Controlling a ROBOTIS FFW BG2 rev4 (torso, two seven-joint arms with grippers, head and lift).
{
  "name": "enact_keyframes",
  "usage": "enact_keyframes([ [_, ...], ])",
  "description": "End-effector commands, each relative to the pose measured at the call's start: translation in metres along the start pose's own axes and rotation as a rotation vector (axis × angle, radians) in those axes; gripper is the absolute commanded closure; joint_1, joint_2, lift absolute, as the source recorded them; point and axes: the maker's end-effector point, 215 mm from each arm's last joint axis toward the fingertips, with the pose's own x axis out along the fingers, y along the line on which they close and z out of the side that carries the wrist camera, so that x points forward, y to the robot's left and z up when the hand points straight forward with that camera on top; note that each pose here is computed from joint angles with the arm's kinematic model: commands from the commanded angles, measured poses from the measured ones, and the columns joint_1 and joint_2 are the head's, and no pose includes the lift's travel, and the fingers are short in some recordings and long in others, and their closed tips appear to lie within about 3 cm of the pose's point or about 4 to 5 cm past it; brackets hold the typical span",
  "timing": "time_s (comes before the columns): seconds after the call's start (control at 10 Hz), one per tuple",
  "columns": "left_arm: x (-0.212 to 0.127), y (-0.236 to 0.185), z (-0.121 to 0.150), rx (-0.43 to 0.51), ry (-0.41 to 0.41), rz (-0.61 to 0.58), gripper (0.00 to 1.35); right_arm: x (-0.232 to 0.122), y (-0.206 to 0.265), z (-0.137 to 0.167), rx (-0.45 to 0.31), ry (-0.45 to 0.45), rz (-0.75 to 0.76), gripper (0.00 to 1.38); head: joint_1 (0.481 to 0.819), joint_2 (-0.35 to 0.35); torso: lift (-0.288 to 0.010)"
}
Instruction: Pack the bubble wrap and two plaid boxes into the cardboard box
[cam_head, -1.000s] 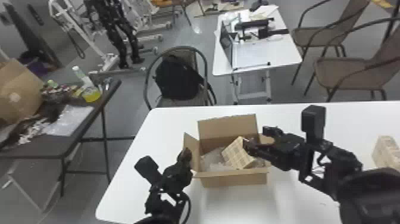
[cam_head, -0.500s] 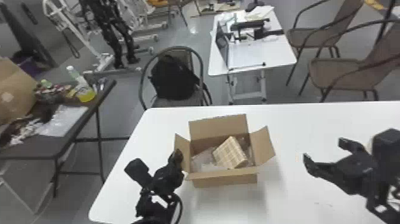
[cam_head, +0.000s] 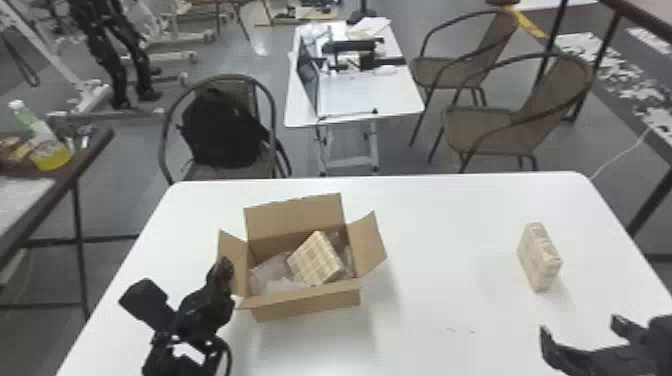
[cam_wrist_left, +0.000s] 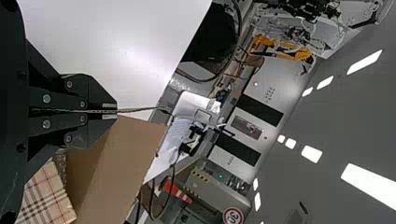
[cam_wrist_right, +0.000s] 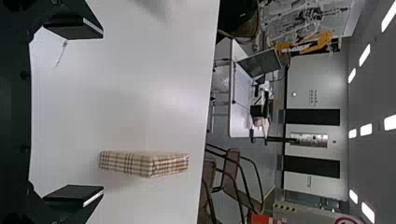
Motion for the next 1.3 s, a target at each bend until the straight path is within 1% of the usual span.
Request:
enact_keyframes([
  [0.0, -0.001, 0.0, -0.001, -0.008, -0.001, 0.002, 1.21, 0.002, -0.031, -0.03, 0.045, 0.035, -0.064, 0.12, 0.695, 0.113, -0.014],
  [0.1, 0.0, -0.002, -0.001, -0.011, -0.003, -0.002, 1.21, 0.021, -0.038, -0.04, 0.072, 0.038, -0.07, 0.12, 0.695, 0.088, -0.014],
  [0.2, 0.003, -0.007, 0.0, -0.013, -0.002, -0.011, 1.21, 0.039, -0.044, -0.042, 0.07, 0.046, -0.074, 0.12, 0.695, 0.078, -0.014],
  [0.4, 0.004, -0.01, -0.002, -0.013, 0.005, -0.016, 1.21, 0.072, -0.056, -0.031, 0.052, 0.044, -0.078, 0.12, 0.695, 0.057, -0.014],
  [0.5, 0.004, -0.01, -0.003, -0.012, 0.007, -0.015, 1.21, 0.081, -0.059, -0.026, 0.032, 0.046, -0.083, 0.12, 0.695, 0.051, -0.014],
  [0.9, 0.006, -0.01, -0.005, -0.013, 0.011, -0.016, 1.21, 0.121, -0.076, -0.018, -0.001, 0.077, -0.099, 0.12, 0.695, 0.042, -0.014],
  [1.1, 0.006, -0.012, -0.008, -0.014, 0.017, -0.019, 1.21, 0.14, -0.073, -0.017, -0.016, 0.102, -0.075, 0.12, 0.695, 0.035, -0.014],
  [1.2, 0.007, -0.015, -0.009, -0.015, 0.019, -0.023, 1.21, 0.147, -0.069, -0.021, -0.011, 0.117, -0.064, 0.12, 0.695, 0.037, -0.014],
])
